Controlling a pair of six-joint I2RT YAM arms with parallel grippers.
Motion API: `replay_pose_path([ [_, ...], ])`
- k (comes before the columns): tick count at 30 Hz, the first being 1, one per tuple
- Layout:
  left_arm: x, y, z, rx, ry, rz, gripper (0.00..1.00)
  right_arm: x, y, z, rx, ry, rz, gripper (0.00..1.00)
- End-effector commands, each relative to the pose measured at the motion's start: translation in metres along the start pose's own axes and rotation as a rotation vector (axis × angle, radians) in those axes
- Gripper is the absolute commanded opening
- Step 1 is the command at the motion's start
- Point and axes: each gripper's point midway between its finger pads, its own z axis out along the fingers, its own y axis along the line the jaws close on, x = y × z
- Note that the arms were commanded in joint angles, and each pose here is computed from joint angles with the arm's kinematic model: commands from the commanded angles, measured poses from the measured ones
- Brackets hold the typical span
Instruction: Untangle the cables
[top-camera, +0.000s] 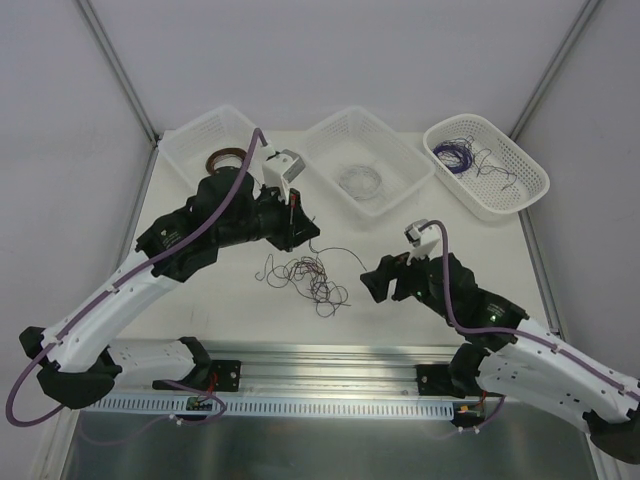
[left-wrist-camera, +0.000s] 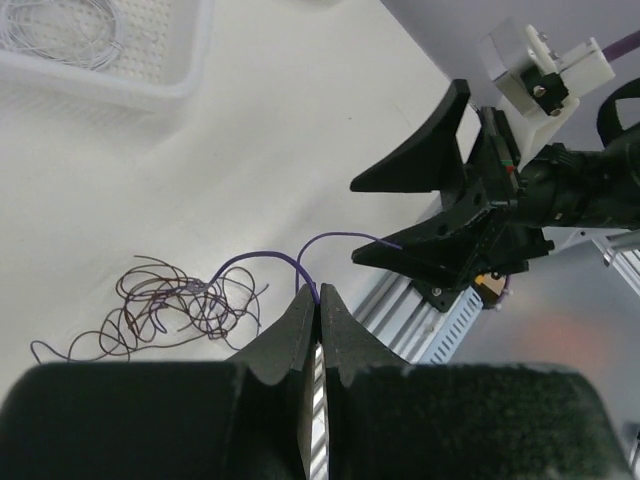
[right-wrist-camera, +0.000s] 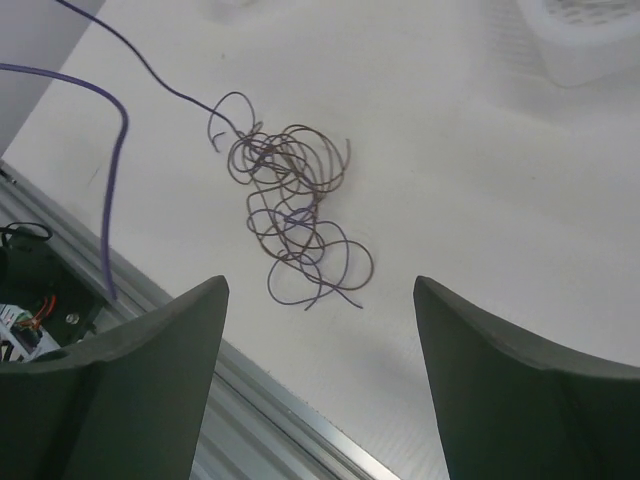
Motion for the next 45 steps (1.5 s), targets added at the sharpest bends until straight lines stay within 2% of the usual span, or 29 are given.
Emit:
replay_pose_path([
  [1,-0.002,-0.024,-0.002,0.119,0.003,0.035,0.00,-0.013,0.037,0.015,-0.184,-0.066,-0.029,0.79],
  [6,0.014,-0.030,-0.003,0.163,0.041,0.054,0.00,-0.016,0.054,0.036,-0.242,-0.069,-0.062,0.78],
  [15,0.013,-0.045,-0.007,0.229,0.021,0.040,0.00,-0.023,0.092,0.071,-0.383,-0.090,-0.078,0.75],
  [19,0.013,-0.055,-0.006,0.271,0.025,0.041,0.00,-0.019,0.095,0.088,-0.380,-0.079,-0.075,0.74],
  [22,0.014,-0.059,-0.006,0.288,0.026,0.041,0.00,-0.021,0.096,0.099,-0.366,-0.091,-0.077,0.70],
  [25,0.019,-0.058,-0.006,0.287,0.030,0.033,0.00,-0.018,0.098,0.109,-0.365,-0.078,-0.079,0.59],
  [28,0.024,-0.052,-0.005,0.261,0.029,0.025,0.00,-0.014,0.099,0.114,-0.367,-0.065,-0.074,0.41],
  [29,0.026,-0.049,-0.004,0.250,0.029,0.023,0.00,-0.013,0.099,0.115,-0.365,-0.056,-0.077,0.30],
  [31,0.028,-0.037,-0.002,0.187,0.012,0.020,0.00,-0.012,0.097,0.113,-0.359,-0.050,-0.077,0.16],
  [32,0.030,-0.031,-0.001,0.157,0.006,0.017,0.02,-0.008,0.094,0.111,-0.348,-0.032,-0.081,0.04],
  [35,0.039,0.001,0.003,0.008,-0.019,0.006,0.11,-0.009,0.085,0.099,-0.309,-0.010,-0.090,0.01],
  [37,0.050,0.024,0.008,-0.099,-0.020,-0.004,0.24,-0.020,0.083,0.088,-0.290,-0.022,-0.088,0.01],
  [38,0.054,0.030,0.010,-0.126,-0.016,-0.010,0.31,-0.014,0.078,0.084,-0.273,0.015,-0.093,0.01],
  [39,0.064,0.038,0.013,-0.155,0.001,-0.014,0.45,-0.022,0.075,0.082,-0.244,-0.002,-0.088,0.01],
  [42,0.080,0.054,0.019,-0.220,0.024,-0.028,0.63,-0.029,0.064,0.071,-0.167,0.022,-0.049,0.01],
  [43,0.083,0.057,0.019,-0.233,0.022,-0.030,0.77,-0.039,0.061,0.067,-0.137,0.016,-0.038,0.01],
  [45,0.094,0.066,0.022,-0.263,0.032,-0.041,0.88,-0.040,0.055,0.060,-0.091,0.047,-0.015,0.01],
])
